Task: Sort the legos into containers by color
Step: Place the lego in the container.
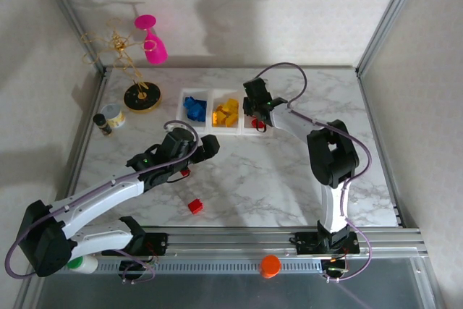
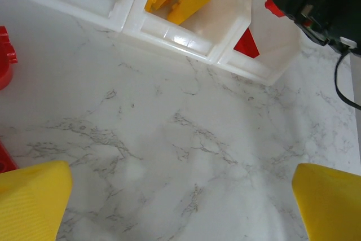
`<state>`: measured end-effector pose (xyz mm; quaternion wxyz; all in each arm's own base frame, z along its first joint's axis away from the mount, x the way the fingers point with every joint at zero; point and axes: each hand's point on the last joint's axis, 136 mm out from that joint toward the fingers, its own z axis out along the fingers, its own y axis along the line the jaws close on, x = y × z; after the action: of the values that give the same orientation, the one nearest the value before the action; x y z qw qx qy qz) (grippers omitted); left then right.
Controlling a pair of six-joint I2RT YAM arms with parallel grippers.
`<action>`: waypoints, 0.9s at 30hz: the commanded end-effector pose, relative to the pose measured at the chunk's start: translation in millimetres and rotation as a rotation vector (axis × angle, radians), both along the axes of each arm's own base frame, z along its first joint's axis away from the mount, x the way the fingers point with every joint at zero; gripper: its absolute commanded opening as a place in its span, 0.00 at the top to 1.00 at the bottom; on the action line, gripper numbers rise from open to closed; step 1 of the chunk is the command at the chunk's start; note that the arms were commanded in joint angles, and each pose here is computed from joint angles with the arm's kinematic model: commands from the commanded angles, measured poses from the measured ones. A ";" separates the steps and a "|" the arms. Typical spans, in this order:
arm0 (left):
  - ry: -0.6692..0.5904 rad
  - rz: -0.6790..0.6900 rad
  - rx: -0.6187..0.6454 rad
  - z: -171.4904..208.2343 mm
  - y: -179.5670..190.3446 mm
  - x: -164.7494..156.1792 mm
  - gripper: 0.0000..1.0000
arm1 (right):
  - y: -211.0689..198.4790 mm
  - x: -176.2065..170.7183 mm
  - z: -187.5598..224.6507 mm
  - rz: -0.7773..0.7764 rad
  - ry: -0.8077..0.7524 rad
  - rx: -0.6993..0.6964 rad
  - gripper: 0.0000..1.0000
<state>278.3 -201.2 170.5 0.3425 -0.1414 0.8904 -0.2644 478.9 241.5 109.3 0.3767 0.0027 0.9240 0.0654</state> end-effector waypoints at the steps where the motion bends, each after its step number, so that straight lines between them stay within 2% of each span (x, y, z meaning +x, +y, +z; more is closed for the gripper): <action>1: -0.037 -0.019 -0.001 14.2 -5.7 6.3 0.00 | -2.9 15.1 2.7 -0.015 -0.015 -0.002 0.69; 4: -0.034 -0.016 0.002 13.6 -5.6 6.5 0.00 | 1.6 16.7 5.6 0.005 -0.017 0.022 0.65; 7: -0.035 -0.015 0.003 13.0 -5.3 7.0 0.00 | 2.2 16.8 16.4 0.013 -0.031 0.031 0.55; 14: -0.048 -0.010 -0.004 20.1 -4.4 7.2 0.00 | 2.4 -0.3 44.5 0.055 -0.061 0.058 0.47; 20: -0.065 0.002 0.004 30.7 1.8 5.0 0.00 | 1.9 -37.0 63.0 0.089 -0.068 0.080 0.43; 27: -0.074 0.038 0.025 35.9 21.1 -5.2 0.00 | 26.2 -100.6 58.0 0.210 -0.029 0.052 0.35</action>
<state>276.8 -194.1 198.4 0.3688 -0.1387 0.8784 -0.2705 406.6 259.2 176.5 0.4022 -0.0534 0.9048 0.1295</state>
